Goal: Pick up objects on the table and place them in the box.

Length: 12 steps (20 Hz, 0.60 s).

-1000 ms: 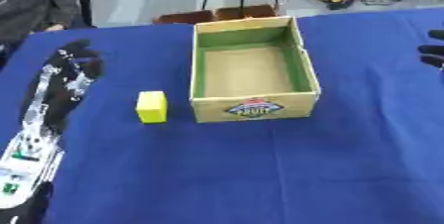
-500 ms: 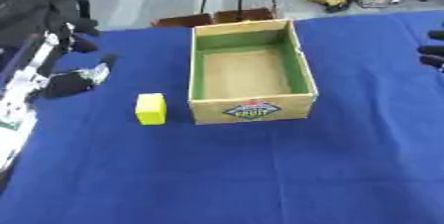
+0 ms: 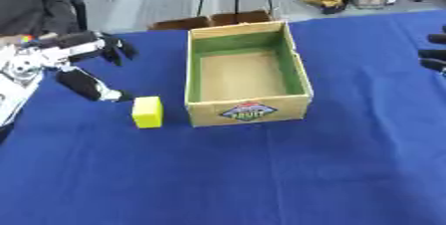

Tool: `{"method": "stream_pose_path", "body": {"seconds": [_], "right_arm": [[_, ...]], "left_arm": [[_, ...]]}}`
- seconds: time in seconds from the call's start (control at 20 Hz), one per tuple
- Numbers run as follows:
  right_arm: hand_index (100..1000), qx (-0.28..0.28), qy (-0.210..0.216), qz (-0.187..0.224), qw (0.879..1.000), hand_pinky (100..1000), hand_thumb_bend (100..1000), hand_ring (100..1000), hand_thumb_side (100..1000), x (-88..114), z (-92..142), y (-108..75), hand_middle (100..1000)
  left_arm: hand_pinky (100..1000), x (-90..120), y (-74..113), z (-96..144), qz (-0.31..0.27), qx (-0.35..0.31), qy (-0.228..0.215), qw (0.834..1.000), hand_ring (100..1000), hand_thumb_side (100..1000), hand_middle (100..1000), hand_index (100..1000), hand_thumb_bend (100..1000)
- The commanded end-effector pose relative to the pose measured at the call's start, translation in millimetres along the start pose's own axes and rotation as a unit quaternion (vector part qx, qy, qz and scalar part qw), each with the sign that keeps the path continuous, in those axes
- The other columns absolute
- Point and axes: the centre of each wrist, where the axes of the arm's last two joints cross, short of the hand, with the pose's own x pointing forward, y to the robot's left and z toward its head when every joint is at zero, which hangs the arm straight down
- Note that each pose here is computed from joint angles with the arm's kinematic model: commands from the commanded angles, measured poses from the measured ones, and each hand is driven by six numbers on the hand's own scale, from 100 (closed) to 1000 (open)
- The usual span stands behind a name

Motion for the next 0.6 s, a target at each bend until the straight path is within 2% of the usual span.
{"method": "stream_pose_path", "body": {"seconds": [0.05, 0.3, 0.6], "right_arm": [[903, 0.005, -0.011, 0.014, 1.0, 814, 100, 769, 835, 7.9, -4.1, -6.5, 792], [903, 0.007, -0.01, 0.012, 1.0, 814, 100, 769, 835, 7.5, -4.4, -5.4, 792], [903, 0.006, -0.009, 0.011, 1.0, 814, 100, 769, 836, 7.0, -4.0, -5.5, 792]], "left_arm": [[799, -2.2, 10.8, 2.0, -0.016, -0.01, 0.008, 1.0, 729, 300, 766, 886, 517], [803, 7.3, 5.6, -34.1, -0.024, -0.065, 0.004, 0.998, 733, 299, 767, 887, 524], [804, 3.3, -3.5, -50.2, -0.051, -0.092, 0.009, 0.994, 731, 294, 763, 887, 523]]}}
